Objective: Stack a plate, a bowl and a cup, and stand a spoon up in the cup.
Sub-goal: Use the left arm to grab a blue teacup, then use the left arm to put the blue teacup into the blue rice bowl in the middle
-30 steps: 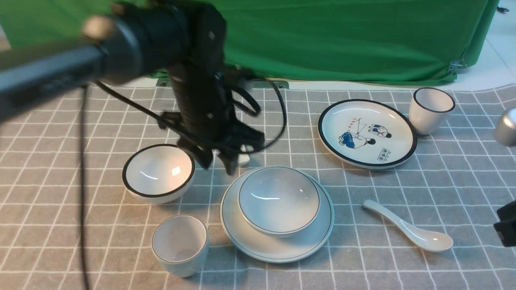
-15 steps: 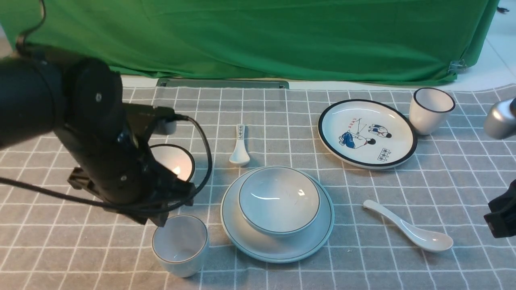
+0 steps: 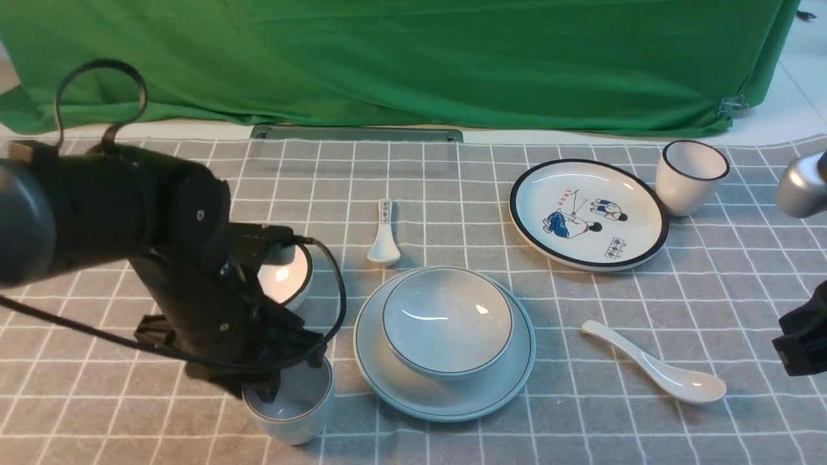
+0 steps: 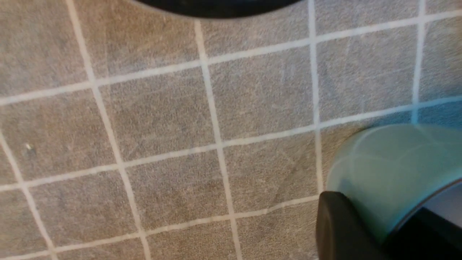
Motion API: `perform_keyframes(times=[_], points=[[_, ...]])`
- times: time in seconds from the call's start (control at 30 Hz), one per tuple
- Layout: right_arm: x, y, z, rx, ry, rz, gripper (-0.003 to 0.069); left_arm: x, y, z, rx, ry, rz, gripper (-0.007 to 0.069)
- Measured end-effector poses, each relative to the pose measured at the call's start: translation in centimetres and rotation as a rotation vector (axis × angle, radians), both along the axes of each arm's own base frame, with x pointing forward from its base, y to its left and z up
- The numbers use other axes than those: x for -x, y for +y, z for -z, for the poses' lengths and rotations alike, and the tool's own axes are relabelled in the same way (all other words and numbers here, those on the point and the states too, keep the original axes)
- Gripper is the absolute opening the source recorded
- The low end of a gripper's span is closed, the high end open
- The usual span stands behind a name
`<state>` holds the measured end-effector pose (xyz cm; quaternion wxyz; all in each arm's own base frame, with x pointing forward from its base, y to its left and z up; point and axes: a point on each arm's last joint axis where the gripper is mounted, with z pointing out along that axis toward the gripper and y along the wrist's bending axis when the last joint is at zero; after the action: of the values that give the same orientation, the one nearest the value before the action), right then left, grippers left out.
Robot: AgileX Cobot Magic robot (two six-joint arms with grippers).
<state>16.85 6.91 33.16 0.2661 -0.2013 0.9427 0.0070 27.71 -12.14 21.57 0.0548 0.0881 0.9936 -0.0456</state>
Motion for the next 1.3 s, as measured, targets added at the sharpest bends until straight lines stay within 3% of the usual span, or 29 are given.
perform_keyframes(times=[0.1, 0.27, 0.4, 0.5, 0.73, 1.0, 1.13, 1.3], points=[[0.0, 0.0, 0.0, 0.0, 0.0, 0.0, 0.005, -1.1, -0.5, -2.2, 0.02, -0.046, 0.005, 0.0034], [0.0, 0.0, 0.0, -0.001, -0.002, 0.0, 0.005, -3.1, -3.8, -8.5, 0.1, -0.215, 0.073, 0.0027], [0.0, 0.0, 0.0, -0.001, -0.003, 0.0, 0.005, -4.3, -6.7, -8.9, 0.123, -0.23, 0.122, 0.0027], [-0.1, 0.0, 0.0, 0.001, -0.001, -0.002, 0.005, -6.5, -10.0, -6.1, 0.117, -0.171, 0.162, 0.0027], [-0.1, 0.0, 0.0, 0.005, -0.004, -0.011, 0.005, -8.3, -11.1, -2.1, 0.059, -0.096, 0.171, 0.0027], [-0.1, 0.1, 0.0, 0.005, -0.011, -0.017, 0.005, -8.4, -11.5, -1.9, 0.088, -0.086, 0.161, 0.0034], [-0.4, 0.2, -0.2, -0.007, -0.039, -0.02, 0.005, -8.2, -11.4, -1.8, 0.087, -0.063, 0.16, 0.0089], [-1.6, 0.6, 0.3, 0.009, 0.004, -0.009, 0.0027, -8.1, -11.4, -1.8, 0.088, -0.055, 0.159, 0.0218]])
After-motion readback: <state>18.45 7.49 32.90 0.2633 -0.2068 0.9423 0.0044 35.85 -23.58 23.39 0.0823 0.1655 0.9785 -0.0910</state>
